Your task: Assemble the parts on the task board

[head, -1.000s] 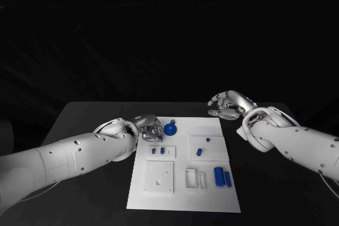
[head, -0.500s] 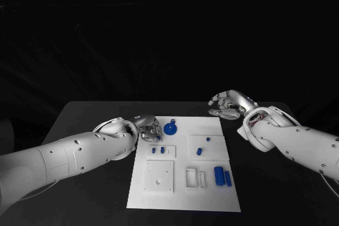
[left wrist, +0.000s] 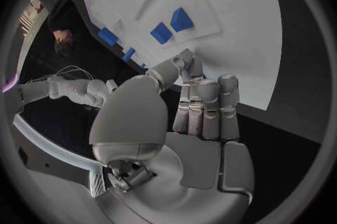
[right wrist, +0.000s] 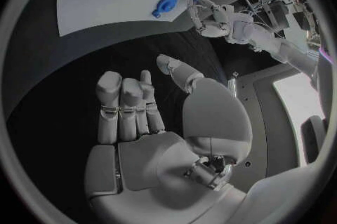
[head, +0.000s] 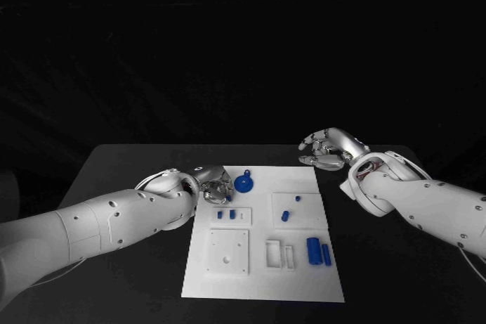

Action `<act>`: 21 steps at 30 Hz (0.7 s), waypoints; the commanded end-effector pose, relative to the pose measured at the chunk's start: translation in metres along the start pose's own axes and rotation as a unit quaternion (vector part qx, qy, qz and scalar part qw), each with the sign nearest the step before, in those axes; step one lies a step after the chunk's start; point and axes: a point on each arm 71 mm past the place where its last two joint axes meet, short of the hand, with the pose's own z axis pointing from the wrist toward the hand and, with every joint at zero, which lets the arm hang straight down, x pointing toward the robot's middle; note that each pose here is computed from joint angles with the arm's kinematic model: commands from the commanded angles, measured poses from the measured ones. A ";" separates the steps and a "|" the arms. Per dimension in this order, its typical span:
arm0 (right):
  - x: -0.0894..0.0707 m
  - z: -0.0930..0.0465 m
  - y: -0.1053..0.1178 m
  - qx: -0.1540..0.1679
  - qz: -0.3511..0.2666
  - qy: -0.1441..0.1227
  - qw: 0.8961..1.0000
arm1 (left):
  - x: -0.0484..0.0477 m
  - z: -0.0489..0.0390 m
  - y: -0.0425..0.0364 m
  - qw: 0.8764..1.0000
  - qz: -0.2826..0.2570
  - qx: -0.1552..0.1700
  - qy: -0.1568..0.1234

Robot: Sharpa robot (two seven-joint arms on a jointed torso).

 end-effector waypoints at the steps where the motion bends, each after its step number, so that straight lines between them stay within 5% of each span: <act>1: 0.001 0.000 0.001 -0.007 -0.003 0.006 1.000 | 0.0032 -0.0001 -0.0012 1.000 0.003 0.001 0.012; 21: 0.001 0.000 0.002 -0.007 -0.003 0.006 1.000 | 0.0151 0.0017 -0.0009 1.000 0.020 0.000 0.022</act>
